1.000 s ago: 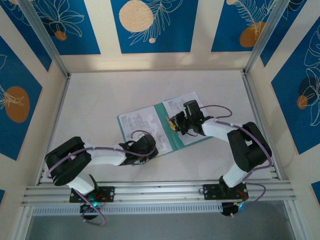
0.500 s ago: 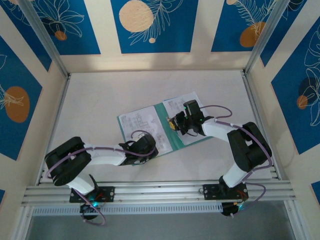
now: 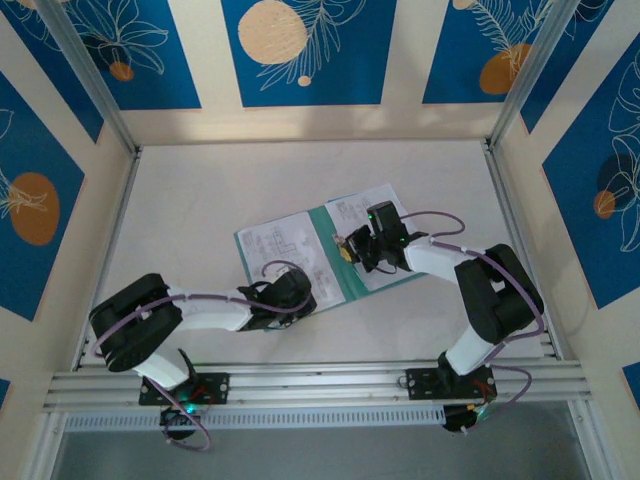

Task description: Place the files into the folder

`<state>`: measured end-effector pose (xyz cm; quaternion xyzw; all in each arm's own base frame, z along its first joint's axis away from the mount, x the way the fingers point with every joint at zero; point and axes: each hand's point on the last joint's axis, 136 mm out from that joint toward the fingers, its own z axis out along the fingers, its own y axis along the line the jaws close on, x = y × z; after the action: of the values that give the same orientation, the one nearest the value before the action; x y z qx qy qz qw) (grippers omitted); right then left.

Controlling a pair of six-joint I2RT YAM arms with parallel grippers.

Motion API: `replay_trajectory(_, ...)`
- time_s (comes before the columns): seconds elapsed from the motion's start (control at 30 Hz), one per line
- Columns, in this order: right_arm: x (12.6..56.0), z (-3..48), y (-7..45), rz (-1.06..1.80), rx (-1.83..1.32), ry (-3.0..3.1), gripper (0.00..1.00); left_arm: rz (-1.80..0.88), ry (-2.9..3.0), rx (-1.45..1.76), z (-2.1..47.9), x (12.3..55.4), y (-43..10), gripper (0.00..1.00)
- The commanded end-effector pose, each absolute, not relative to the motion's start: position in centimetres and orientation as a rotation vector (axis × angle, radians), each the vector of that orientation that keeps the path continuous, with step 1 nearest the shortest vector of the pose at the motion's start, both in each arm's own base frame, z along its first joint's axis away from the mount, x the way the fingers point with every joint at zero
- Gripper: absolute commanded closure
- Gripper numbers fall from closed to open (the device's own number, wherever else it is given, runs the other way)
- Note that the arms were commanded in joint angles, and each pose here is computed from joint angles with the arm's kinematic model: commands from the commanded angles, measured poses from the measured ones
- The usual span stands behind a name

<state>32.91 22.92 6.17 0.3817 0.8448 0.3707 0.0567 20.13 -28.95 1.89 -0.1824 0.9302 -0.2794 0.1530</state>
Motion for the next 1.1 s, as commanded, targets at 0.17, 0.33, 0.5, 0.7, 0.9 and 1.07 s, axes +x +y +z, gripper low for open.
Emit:
replay_trajectory(0.17,29.8,1.5,20.0,0.93,1.227,2.699,1.0,-0.651,2.758,-0.575,-1.0,17.8,-26.0,0.84)
replay_trajectory(0.33,28.8,-0.4,19.3,0.871,1.282,2.724,1.0,-0.648,2.753,-0.587,-1.0,17.8,-25.8,0.84)
replay_trajectory(0.5,28.0,-1.4,18.4,0.781,1.324,2.738,1.0,-0.645,2.751,-0.586,-0.8,17.8,-25.6,0.84)
replay_trajectory(0.7,27.6,-2.4,18.0,0.725,1.354,2.752,1.0,-0.637,2.754,-0.589,-1.0,17.8,-25.5,0.84)
replay_trajectory(0.9,27.6,-2.7,17.5,0.683,1.364,2.75,1.0,-0.634,2.759,-0.596,-1.1,17.7,-25.4,0.84)
replay_trajectory(1.07,27.7,-2.6,17.4,0.657,1.352,2.752,1.0,-0.628,2.76,-0.607,-1.3,17.6,-25.1,0.84)
